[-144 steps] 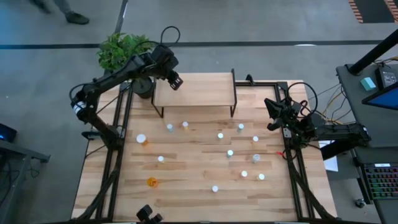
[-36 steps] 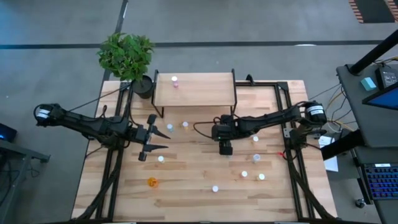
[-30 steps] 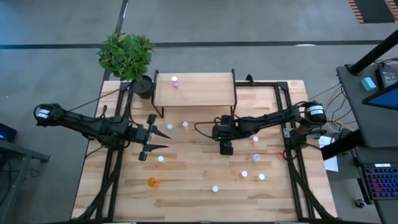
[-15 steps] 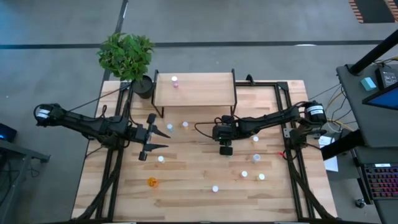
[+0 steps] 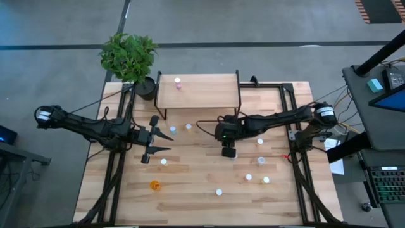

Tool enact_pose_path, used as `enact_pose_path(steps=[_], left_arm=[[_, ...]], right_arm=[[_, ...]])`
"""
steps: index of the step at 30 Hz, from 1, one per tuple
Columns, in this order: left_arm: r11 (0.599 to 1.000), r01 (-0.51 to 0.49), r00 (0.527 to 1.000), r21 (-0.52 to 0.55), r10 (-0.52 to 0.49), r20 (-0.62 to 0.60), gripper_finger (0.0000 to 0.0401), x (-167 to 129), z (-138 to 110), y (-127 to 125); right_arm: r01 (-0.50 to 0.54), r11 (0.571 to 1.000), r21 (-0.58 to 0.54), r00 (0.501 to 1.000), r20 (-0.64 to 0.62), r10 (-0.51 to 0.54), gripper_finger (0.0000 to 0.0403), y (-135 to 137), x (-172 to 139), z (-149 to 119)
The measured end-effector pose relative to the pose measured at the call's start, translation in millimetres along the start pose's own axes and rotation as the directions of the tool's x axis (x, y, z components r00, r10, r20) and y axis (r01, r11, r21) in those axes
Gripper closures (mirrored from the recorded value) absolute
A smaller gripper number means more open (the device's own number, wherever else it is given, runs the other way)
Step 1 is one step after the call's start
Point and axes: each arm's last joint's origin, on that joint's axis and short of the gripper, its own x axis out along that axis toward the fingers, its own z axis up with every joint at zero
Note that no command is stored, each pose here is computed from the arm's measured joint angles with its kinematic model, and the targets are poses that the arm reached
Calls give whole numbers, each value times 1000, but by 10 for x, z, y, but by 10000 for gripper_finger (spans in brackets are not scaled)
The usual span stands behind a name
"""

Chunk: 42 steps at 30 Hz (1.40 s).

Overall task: Pick and place medicine bottles onto shelf by color
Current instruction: Put the yellow pill bottle on the shelf

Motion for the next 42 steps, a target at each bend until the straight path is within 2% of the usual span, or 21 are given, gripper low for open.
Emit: enact_pose_path(steps=[5, 9, 14, 18, 22, 26, 31, 42], left_arm=[[1000, 0, 1000, 0, 0, -2, 257, 7, -3, -1], [1000, 1, 1000, 0, -1, -3, 257, 19, -8, -2], [1000, -2, 1000, -1, 2, 14, 257, 36, 5, -1], [1000, -3, 1000, -2, 3, 19, 257, 44, 9, 0], [1000, -6, 1000, -2, 6, 27, 257, 47, 16, 1], [1000, -9, 1000, -2, 9, 24, 257, 56, 12, 1], [1000, -8, 1000, -2, 8, 15, 257, 73, -1, -1], [1000, -10, 1000, -3, 10, 15, 257, 75, -2, -1]], right_arm=[[-13, 1000, 10, 999, 51, 12, 291, -81, -425, 323], [17, 999, 44, 991, 134, -22, 289, -299, -799, 607], [80, 986, 144, 968, 225, -111, 292, -804, -1174, 779], [144, 949, 281, 949, 233, -213, 292, -1324, -1329, 739], [201, 895, 399, 943, 170, -287, 292, -1795, -1321, 638], [217, 886, 410, 960, 75, -270, 292, -2077, -1175, 568], [251, 884, 394, 965, -32, -260, 292, -2264, -979, 589], [278, 843, 461, 959, -89, -268, 292, -2605, -745, 659]])
